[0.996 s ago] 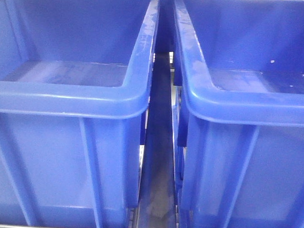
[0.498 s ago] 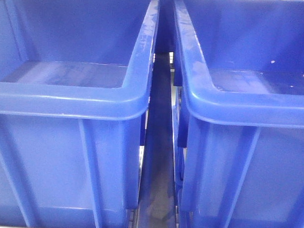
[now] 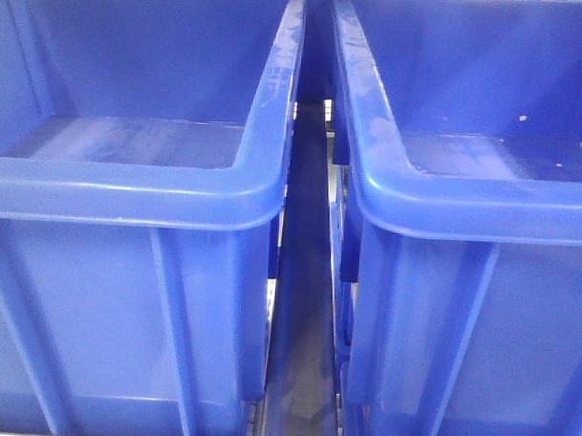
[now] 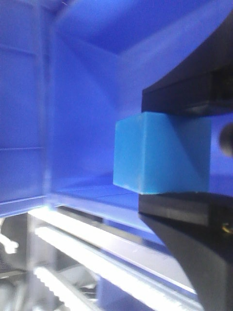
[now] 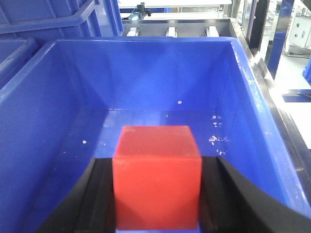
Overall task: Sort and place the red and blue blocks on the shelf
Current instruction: 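Open both grippers to drop the cubes into the blue bins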
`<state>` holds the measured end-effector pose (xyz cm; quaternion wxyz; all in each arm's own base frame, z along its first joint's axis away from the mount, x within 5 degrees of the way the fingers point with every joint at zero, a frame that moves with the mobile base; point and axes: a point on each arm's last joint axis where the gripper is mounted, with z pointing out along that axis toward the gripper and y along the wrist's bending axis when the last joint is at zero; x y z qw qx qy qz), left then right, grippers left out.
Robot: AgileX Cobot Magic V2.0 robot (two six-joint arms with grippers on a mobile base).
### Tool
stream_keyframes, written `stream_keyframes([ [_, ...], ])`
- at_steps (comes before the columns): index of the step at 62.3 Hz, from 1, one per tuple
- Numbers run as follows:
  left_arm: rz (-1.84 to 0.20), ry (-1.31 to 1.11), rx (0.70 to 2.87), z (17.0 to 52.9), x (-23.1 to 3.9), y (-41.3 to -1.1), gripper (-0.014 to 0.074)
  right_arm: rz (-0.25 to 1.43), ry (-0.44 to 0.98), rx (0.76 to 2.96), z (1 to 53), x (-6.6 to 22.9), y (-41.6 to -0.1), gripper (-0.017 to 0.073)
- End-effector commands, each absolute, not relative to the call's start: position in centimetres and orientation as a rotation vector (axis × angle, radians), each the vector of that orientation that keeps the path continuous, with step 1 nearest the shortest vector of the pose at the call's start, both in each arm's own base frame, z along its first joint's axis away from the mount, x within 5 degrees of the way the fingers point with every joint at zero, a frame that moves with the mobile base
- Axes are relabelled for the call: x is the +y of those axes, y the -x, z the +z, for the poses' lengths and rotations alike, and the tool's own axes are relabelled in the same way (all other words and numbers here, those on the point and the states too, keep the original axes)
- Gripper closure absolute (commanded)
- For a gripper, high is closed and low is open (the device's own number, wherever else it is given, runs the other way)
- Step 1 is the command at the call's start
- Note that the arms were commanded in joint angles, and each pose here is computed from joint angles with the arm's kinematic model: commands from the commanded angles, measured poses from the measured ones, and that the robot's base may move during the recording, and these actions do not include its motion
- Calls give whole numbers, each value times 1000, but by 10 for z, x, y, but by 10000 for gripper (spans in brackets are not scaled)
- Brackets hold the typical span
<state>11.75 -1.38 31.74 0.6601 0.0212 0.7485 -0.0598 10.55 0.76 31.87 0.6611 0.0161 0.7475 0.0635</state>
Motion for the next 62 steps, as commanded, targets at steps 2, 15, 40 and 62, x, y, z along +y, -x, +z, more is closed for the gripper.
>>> stream_keyframes([
  [2,-164,-43,1582,334,-17,-127,469,143,-45,1554,339,6,-107,156],
  [15,-253,-133,1578,330,-36,-141,469,142,-46,1546,340,6,-107,156],
  [40,-328,-223,1591,318,-61,-165,469,277,-70,1715,323,16,-118,200],
  [62,-326,-227,1612,315,-63,-168,469,320,161,1740,318,41,-131,322],
])
